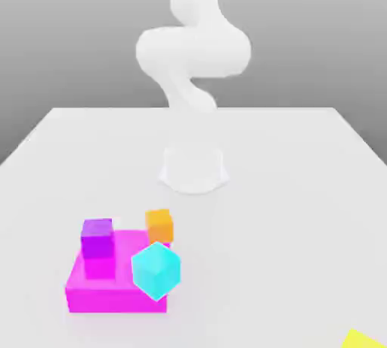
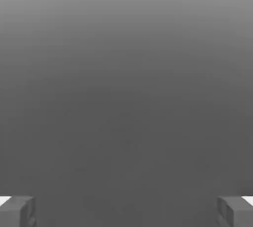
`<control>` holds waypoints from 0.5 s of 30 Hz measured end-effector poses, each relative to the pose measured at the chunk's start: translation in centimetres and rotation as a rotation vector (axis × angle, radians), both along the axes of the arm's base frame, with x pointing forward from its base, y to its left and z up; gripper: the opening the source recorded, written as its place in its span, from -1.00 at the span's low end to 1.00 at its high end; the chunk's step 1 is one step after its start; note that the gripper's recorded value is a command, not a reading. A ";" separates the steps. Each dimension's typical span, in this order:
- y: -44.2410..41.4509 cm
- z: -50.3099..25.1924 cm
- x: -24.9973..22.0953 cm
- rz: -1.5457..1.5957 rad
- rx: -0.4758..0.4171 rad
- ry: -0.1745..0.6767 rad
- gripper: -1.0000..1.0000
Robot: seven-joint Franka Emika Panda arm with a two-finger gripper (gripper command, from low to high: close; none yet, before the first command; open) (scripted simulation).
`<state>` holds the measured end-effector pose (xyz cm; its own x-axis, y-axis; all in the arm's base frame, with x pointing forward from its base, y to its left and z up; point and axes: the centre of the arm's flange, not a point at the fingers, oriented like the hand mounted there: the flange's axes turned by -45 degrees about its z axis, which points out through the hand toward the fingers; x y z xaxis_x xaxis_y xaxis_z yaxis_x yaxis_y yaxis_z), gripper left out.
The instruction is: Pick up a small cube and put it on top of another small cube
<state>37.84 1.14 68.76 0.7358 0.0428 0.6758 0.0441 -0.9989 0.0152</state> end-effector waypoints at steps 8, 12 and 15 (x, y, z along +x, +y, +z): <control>4.8 -9.3 9.0 0.188 -0.087 0.182 0.00; 7.7 -14.8 12.4 0.285 -0.129 0.269 0.00; 9.9 -19.3 14.4 0.358 -0.160 0.334 0.00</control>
<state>52.24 11.08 49.42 0.8304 0.4157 0.3711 0.4118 -0.9064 0.0938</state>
